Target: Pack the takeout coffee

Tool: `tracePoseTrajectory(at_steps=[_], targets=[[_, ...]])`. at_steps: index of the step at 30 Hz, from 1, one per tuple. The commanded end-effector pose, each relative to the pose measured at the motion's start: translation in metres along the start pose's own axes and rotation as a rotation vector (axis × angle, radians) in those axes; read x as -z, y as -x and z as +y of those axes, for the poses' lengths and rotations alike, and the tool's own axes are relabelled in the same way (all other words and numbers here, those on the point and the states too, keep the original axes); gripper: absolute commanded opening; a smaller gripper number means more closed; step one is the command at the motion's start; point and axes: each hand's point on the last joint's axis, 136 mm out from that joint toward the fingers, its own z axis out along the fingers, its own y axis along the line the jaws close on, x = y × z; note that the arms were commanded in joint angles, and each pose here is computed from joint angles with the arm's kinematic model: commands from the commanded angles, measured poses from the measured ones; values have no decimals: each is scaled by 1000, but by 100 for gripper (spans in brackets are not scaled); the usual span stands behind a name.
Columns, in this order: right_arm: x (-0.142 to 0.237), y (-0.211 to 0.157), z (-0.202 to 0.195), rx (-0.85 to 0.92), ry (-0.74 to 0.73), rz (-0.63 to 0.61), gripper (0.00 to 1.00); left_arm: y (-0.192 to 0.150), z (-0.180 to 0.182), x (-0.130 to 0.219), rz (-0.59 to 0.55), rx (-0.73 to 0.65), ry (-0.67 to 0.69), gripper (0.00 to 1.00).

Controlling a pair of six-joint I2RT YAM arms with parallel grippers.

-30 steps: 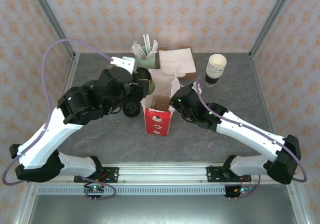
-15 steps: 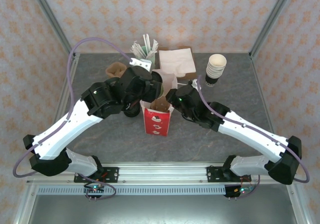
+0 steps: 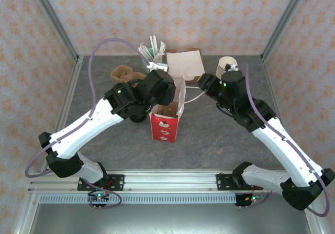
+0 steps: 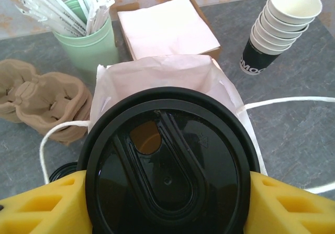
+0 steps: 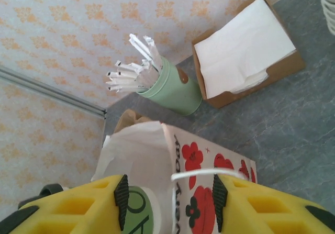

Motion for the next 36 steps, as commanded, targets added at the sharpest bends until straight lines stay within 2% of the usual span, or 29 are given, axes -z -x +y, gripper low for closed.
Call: tracePoseTrajectory(at_steps=[1, 9, 16, 21, 28, 36], targets=[[-7, -8, 4, 87, 52, 122, 47, 11, 9, -3, -35, 49, 57, 65], [-35, -22, 20, 224, 136, 301, 49, 9, 10, -21, -19, 43, 114, 65], [-60, -25, 8, 309, 123, 347, 51, 7, 11, -36, -2, 85, 135, 65], [-73, -33, 10, 362, 168, 398, 52, 2, 11, -47, 16, 90, 150, 65], [-92, -47, 17, 363, 219, 487, 52, -5, 8, -64, 33, 106, 158, 65], [-101, -50, 11, 360, 193, 507, 51, -16, 10, -84, 64, 126, 168, 65]])
